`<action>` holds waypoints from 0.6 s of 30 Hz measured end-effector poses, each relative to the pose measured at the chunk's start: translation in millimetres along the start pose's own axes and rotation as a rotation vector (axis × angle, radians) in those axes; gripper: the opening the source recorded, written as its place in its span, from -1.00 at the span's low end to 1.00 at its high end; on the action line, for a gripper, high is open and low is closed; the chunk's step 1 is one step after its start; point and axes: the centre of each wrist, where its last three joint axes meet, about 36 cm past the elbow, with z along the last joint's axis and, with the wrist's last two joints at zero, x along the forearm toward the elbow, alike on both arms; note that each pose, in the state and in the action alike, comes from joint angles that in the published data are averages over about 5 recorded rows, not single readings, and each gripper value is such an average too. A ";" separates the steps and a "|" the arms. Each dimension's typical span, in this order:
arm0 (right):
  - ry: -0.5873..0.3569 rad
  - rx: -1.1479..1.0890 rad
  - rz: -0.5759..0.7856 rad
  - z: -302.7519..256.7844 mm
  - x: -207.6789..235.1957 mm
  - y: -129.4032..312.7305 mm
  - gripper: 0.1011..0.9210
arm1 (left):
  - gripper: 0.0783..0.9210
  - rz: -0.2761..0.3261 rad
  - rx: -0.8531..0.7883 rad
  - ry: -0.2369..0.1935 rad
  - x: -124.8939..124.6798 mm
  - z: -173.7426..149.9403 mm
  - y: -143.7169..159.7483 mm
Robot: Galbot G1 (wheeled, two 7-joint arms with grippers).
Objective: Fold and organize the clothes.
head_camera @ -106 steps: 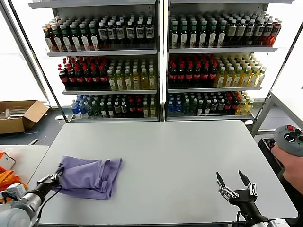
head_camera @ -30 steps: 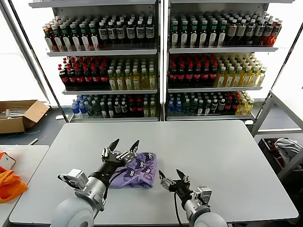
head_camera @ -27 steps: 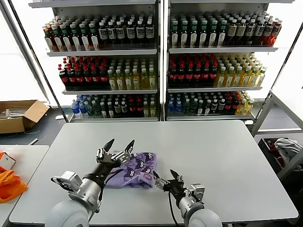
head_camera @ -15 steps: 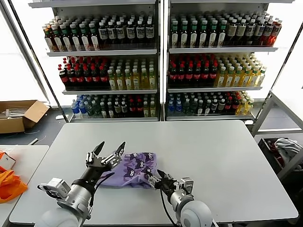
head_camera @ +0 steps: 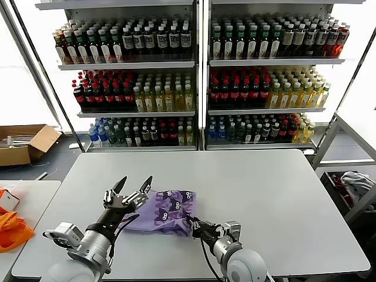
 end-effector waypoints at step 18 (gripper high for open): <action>-0.012 0.203 0.104 -22.8 53.1 -65.2 -0.80 | 0.77 0.013 0.081 0.012 -3.0 3.1 -7.4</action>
